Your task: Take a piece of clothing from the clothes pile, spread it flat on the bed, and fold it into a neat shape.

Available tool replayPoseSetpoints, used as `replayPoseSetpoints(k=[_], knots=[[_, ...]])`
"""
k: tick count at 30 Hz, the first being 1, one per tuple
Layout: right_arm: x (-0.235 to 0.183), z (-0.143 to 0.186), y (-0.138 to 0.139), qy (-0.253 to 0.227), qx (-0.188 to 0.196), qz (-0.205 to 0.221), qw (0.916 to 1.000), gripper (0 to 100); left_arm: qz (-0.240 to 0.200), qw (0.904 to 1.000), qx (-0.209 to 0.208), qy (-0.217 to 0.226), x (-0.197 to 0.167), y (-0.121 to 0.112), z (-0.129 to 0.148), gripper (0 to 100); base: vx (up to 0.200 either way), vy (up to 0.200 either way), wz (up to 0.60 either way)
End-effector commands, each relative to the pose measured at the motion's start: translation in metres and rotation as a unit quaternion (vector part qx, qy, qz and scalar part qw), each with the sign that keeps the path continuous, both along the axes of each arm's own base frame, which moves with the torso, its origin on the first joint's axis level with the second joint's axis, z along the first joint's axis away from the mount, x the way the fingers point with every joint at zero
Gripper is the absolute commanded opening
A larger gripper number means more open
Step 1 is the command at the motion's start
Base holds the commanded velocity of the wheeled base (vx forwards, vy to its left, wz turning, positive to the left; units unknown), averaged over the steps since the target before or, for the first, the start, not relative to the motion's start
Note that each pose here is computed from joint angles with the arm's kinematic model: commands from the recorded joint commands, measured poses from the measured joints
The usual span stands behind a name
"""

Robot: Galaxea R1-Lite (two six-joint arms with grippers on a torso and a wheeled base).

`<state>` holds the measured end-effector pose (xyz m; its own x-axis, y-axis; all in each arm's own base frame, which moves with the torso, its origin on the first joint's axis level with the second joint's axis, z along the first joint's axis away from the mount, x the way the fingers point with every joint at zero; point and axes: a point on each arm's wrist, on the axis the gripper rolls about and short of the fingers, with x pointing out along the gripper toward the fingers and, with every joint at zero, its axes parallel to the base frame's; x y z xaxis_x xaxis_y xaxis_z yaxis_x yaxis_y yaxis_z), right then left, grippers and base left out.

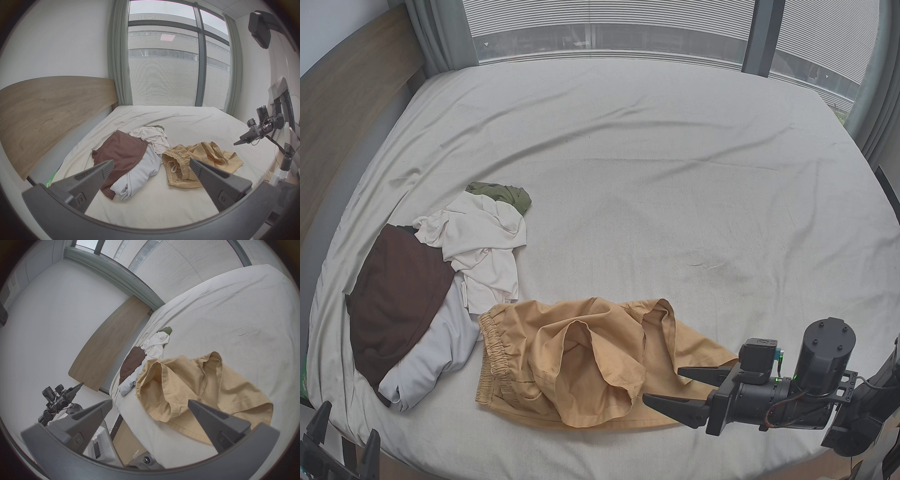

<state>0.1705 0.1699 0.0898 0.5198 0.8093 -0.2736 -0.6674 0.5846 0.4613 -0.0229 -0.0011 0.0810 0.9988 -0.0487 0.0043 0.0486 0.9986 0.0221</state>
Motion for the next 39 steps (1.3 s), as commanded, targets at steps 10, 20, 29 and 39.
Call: replayPoseSetpoints(k=[10, 20, 29, 39], knots=[[0.009, 0.008, 0.006, -0.026, 0.029, -0.002, 0.9992, 100, -0.111, 0.9909, -0.010, -0.076, 0.028, -0.002, 0.152, 100, 0.000, 0.000, 0.00], [0.028, 0.022, -0.025, -0.087, 0.084, -0.028, 0.9922, 100, -0.280, 0.9369, -0.209, 0.015, 0.122, -0.034, 0.176, 100, 0.000, 0.000, 0.00], [0.030, 0.021, -0.029, -0.085, 0.081, -0.029, 0.9926, 100, -0.359, 0.9182, -0.156, 0.064, 0.170, -0.055, 0.139, 100, 0.000, 0.000, 0.00], [0.031, 0.018, -0.032, -0.085, 0.075, -0.035, 0.9929, 100, -0.354, 0.9171, -0.123, 0.136, 0.189, -0.064, 0.099, 100, 0.000, 0.000, 0.00]])
